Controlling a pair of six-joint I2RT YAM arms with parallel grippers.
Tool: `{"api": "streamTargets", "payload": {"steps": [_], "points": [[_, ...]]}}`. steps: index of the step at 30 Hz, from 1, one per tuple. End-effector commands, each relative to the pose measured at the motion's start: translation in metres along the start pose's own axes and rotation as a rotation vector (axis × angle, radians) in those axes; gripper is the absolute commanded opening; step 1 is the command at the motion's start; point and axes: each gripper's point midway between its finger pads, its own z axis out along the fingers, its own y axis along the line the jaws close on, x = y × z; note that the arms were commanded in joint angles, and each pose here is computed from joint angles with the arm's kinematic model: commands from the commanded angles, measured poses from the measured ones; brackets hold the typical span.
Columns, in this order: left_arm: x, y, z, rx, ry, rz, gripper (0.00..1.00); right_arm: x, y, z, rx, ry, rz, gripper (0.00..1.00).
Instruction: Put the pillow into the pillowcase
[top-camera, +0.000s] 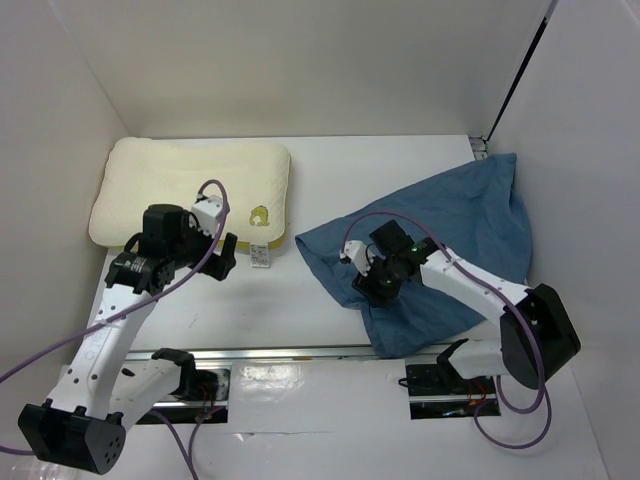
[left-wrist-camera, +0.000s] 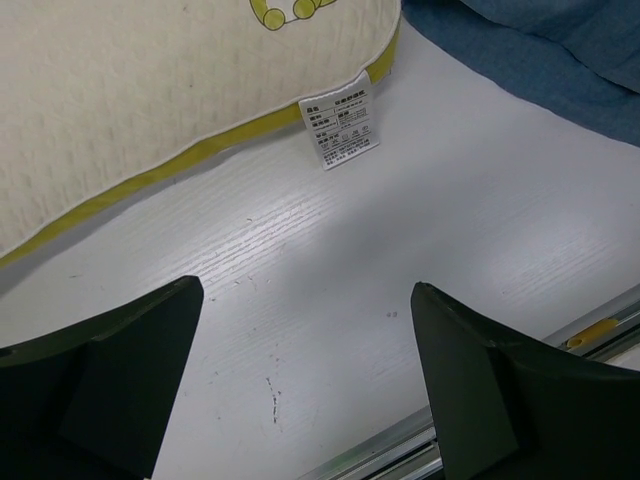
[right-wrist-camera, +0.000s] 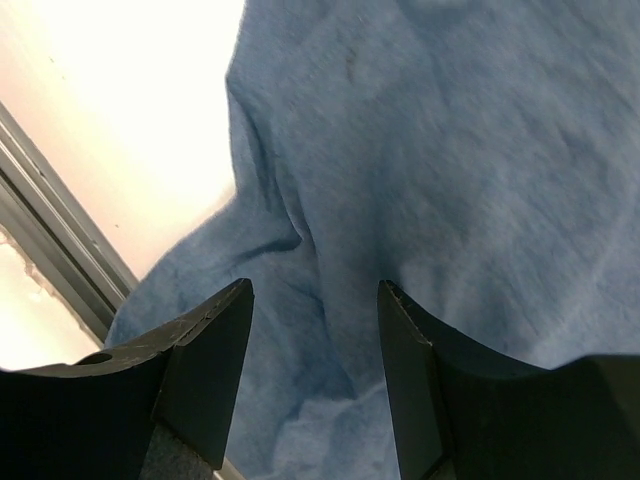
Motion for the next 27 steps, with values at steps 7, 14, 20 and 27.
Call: {"api": "streamTargets", "payload": {"steps": [7, 14, 20, 27], "points": [[-0.009, 0.005, -0.002, -0.024, -0.039, 0.028, 1.00, -0.043, -0.001, 0.012, 0.010, -0.081, -0.060, 0.61], [-0.007, 0.007, 0.000, -0.031, -0.028, 0.035, 1.00, -0.051, -0.016, 0.024, 0.060, -0.067, -0.016, 0.61], [-0.006, 0.009, 0.002, -0.038, -0.017, 0.033, 1.00, -0.067, -0.028, 0.028, 0.097, -0.091, 0.015, 0.59], [-0.001, 0.013, 0.007, -0.053, 0.007, 0.049, 1.00, -0.068, -0.016, 0.039, 0.017, -0.059, 0.014, 0.53]]}}
